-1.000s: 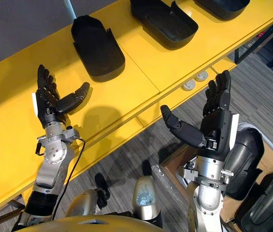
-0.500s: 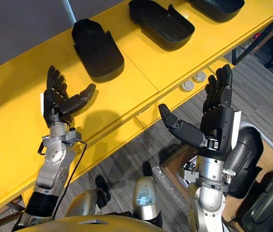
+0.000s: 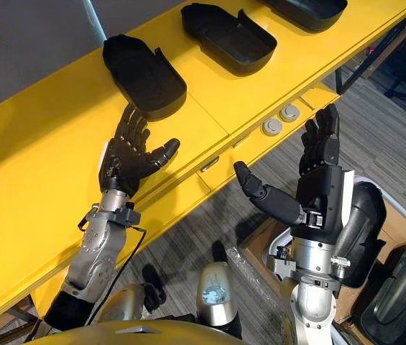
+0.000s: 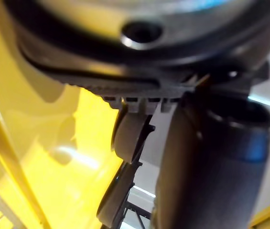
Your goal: Walk over and take three plastic housings, then place them on the shelf
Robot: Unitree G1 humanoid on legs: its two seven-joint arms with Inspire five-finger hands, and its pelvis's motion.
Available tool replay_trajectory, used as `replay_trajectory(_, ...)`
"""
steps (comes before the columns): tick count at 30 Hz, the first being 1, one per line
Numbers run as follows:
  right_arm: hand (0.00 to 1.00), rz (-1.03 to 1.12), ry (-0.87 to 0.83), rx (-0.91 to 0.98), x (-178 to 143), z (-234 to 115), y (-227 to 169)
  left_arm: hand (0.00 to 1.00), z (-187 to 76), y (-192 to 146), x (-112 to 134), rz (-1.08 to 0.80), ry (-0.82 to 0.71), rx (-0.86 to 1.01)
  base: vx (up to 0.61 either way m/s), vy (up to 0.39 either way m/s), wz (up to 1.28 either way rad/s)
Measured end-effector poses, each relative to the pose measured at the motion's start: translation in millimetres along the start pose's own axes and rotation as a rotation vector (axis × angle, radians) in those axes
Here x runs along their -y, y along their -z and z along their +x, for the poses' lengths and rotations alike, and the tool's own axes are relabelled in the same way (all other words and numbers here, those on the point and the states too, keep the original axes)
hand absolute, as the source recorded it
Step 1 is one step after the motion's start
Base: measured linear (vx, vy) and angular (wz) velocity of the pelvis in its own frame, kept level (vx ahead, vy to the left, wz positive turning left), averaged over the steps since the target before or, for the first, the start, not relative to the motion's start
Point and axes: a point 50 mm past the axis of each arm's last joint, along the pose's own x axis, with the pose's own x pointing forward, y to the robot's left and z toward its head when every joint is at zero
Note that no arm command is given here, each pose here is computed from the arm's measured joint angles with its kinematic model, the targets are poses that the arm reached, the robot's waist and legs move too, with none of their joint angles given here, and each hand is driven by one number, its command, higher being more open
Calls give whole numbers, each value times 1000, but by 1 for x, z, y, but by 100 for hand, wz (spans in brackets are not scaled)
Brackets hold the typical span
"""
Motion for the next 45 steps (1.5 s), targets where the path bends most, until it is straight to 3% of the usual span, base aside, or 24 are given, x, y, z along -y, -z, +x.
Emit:
replay_trajectory(11,100,-20,4,-58,4,-11,3,100,-1,1,-1,6,-23,-4,-8,-1,-2)
replay_trajectory(19,100,-16,-8,-69,3,-16,4,100,-18,-10,-22,189,-316,92,-3,-9,6)
replay_trajectory(20,100,-14,-10,-71,3,-18,5,100,-23,-19,-26,214,-366,146,41,-49,44)
replay_trajectory(21,100,24,0,-113,-5,-24,11,100,-34,-46,-29,217,-415,335,50,-48,49)
replay_trajectory(26,100,57,46,-121,-10,-22,16,100,-36,-53,-18,188,-309,389,18,-18,14)
replay_trajectory(33,100,55,145,-412,-3,-42,54,100,-52,-25,6,-32,59,170,41,15,-27)
replay_trajectory(45,100,-53,388,-431,61,-80,33,100,-58,-6,7,-93,157,59,41,29,-60)
